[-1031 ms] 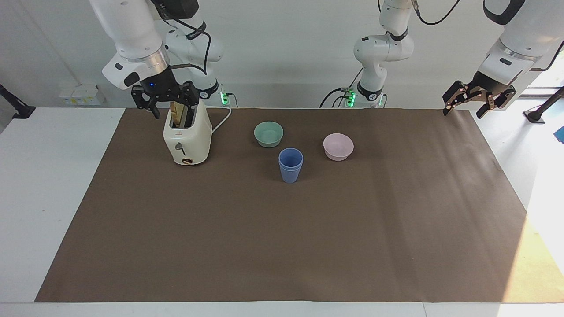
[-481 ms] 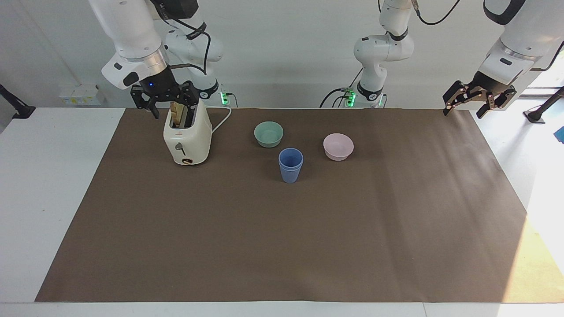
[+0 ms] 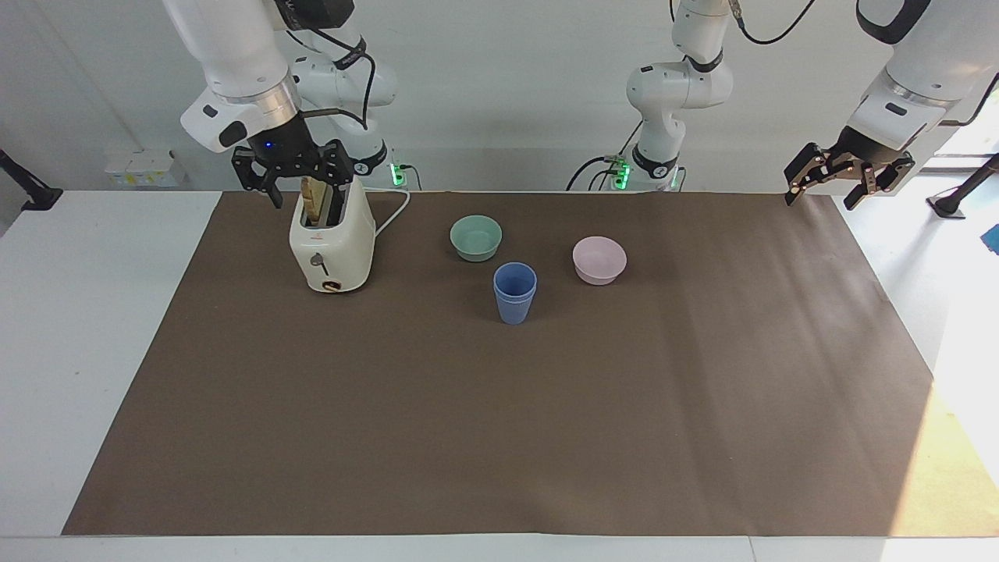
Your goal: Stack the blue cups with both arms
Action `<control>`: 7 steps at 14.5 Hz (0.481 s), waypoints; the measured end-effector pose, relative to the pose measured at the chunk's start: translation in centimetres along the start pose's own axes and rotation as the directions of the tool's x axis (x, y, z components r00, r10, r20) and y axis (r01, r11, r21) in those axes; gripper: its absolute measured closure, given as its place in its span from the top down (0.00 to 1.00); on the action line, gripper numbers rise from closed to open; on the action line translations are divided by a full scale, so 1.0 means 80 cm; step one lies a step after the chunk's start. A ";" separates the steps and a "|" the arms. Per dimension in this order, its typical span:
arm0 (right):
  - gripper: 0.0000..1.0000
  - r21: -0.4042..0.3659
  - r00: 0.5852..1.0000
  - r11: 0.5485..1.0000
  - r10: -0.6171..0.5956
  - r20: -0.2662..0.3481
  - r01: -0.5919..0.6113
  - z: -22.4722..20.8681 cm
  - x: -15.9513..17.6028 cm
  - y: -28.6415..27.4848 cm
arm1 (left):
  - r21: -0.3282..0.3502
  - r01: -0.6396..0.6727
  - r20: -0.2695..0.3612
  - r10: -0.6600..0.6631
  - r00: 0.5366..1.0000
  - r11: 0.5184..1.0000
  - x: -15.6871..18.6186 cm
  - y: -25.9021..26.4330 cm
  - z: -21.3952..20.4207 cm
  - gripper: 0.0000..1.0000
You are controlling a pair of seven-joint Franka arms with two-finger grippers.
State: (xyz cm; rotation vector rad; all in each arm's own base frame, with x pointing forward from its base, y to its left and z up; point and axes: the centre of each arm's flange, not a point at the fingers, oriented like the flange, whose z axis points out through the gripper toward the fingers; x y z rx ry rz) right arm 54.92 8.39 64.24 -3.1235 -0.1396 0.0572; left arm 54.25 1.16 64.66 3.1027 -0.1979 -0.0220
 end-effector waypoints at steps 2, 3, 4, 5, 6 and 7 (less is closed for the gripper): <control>1.00 0.000 1.000 1.000 0.002 -0.003 -0.002 -0.002 0.000 0.002 | 0.000 0.000 0.000 0.000 1.000 1.000 0.000 0.000 0.000 1.00; 1.00 0.000 1.000 1.000 0.006 -0.004 -0.006 -0.002 0.000 0.004 | 0.000 0.000 0.000 0.000 1.000 1.000 0.000 0.000 0.000 1.00; 1.00 0.001 1.000 1.000 0.010 -0.004 -0.010 -0.002 0.000 0.006 | 0.000 0.000 0.000 0.000 1.000 1.000 0.000 0.000 0.000 1.00; 1.00 0.001 1.000 1.000 0.011 -0.004 -0.011 -0.002 0.000 0.007 | 0.000 0.000 0.000 0.000 1.000 1.000 0.000 0.000 0.000 1.00; 1.00 0.001 1.000 1.000 0.011 -0.004 -0.011 -0.002 0.000 0.007 | 0.000 0.000 0.000 0.000 1.000 1.000 0.000 0.000 0.000 1.00; 1.00 0.001 1.000 1.000 0.012 -0.004 -0.012 -0.002 0.000 0.008 | 0.000 0.000 0.000 0.000 1.000 1.000 0.000 0.000 0.000 1.00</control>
